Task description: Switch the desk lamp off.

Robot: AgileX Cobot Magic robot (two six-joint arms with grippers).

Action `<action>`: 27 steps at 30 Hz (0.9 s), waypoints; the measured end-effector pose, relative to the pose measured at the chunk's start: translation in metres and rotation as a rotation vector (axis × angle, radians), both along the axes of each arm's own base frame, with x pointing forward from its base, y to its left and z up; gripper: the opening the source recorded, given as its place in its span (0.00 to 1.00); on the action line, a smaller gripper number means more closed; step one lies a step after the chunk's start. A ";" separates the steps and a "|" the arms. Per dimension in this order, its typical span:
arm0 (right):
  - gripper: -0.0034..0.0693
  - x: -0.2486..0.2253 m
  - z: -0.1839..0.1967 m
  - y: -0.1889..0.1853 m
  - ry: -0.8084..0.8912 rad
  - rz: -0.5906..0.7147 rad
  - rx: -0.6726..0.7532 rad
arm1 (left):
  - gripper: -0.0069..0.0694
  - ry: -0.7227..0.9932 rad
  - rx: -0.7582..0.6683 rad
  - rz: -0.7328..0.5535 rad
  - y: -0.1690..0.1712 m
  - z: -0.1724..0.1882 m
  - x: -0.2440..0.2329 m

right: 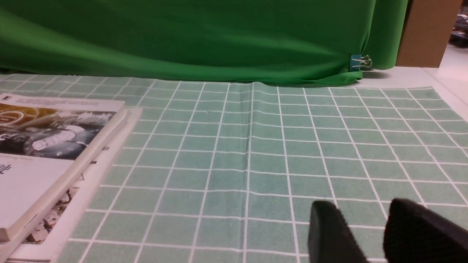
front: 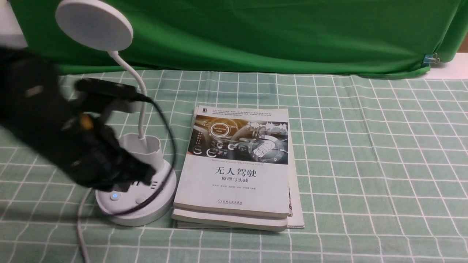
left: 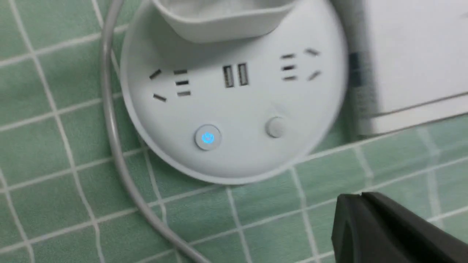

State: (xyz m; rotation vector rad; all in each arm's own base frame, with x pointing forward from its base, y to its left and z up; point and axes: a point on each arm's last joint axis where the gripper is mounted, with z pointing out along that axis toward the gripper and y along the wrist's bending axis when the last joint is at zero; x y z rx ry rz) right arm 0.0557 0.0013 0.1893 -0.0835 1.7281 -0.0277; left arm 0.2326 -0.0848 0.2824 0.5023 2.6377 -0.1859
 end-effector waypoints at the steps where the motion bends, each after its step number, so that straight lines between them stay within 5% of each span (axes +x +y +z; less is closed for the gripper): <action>1: 0.38 0.000 0.000 0.000 0.000 0.000 0.000 | 0.09 -0.086 -0.042 0.009 0.006 0.008 -0.018; 11: 0.38 0.000 0.000 0.000 0.000 0.000 0.000 | 0.09 -0.551 -0.233 0.064 0.045 -0.005 -0.130; 27: 0.38 0.000 0.000 0.000 0.000 0.000 0.000 | 0.09 -0.664 -0.272 0.063 0.056 -0.025 -0.162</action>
